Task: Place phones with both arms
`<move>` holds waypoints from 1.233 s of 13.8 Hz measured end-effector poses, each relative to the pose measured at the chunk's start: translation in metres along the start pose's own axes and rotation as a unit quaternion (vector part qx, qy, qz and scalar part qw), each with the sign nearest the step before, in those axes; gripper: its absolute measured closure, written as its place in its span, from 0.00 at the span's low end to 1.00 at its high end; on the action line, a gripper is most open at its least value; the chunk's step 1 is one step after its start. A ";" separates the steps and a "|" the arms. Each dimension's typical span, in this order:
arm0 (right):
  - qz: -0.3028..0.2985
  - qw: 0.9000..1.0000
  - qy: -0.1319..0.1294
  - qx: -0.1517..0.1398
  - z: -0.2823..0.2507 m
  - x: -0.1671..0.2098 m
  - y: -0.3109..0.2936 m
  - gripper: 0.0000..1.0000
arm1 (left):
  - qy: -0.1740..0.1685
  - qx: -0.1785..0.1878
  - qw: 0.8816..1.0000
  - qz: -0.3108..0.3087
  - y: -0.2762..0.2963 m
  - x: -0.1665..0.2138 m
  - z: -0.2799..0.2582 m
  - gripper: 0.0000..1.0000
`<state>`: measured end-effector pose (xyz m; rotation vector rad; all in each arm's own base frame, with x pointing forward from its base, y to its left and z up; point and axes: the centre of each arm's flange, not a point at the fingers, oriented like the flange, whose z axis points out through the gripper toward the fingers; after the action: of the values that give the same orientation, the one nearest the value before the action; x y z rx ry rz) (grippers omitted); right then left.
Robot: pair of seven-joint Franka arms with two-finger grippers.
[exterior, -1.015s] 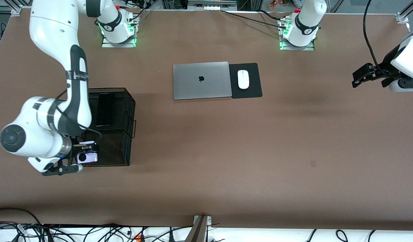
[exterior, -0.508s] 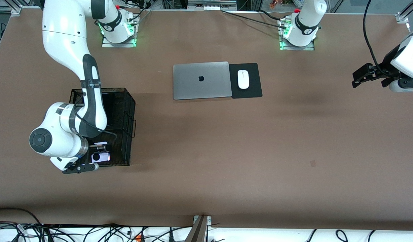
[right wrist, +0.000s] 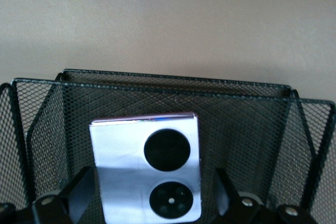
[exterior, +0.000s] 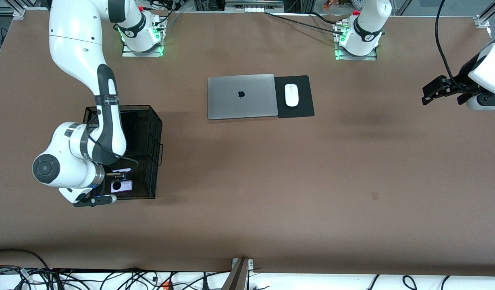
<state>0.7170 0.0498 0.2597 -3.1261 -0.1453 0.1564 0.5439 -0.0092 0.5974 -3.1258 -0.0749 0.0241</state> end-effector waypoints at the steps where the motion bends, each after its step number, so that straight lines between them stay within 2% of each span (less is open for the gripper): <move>1: 0.002 1.000 -0.002 0.002 -0.009 -0.001 0.002 0.00 | 0.000 0.000 1.000 0.000 0.000 0.000 0.000 0.00; 7: 0.009 0.999 -0.011 0.031 -0.116 -0.029 0.015 0.00 | 0.000 0.000 1.000 0.000 0.000 0.000 0.000 0.00; 11: -0.013 1.000 -0.008 0.007 -0.177 -0.052 0.004 0.00 | 0.000 0.000 1.000 0.000 0.000 0.000 0.000 0.00; 14: -0.002 1.000 0.001 -0.018 -0.219 -0.076 0.000 0.00 | 0.000 0.000 1.000 0.000 0.000 0.000 0.000 0.00; 17: 0.012 1.000 0.008 -0.027 -0.248 -0.109 0.007 0.00 | 0.000 0.000 1.000 0.000 0.000 0.000 0.000 0.00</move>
<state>0.6340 0.0323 0.5172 -3.1838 -0.1154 0.1291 0.5439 -0.0092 0.5974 -3.1257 -0.0749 0.0242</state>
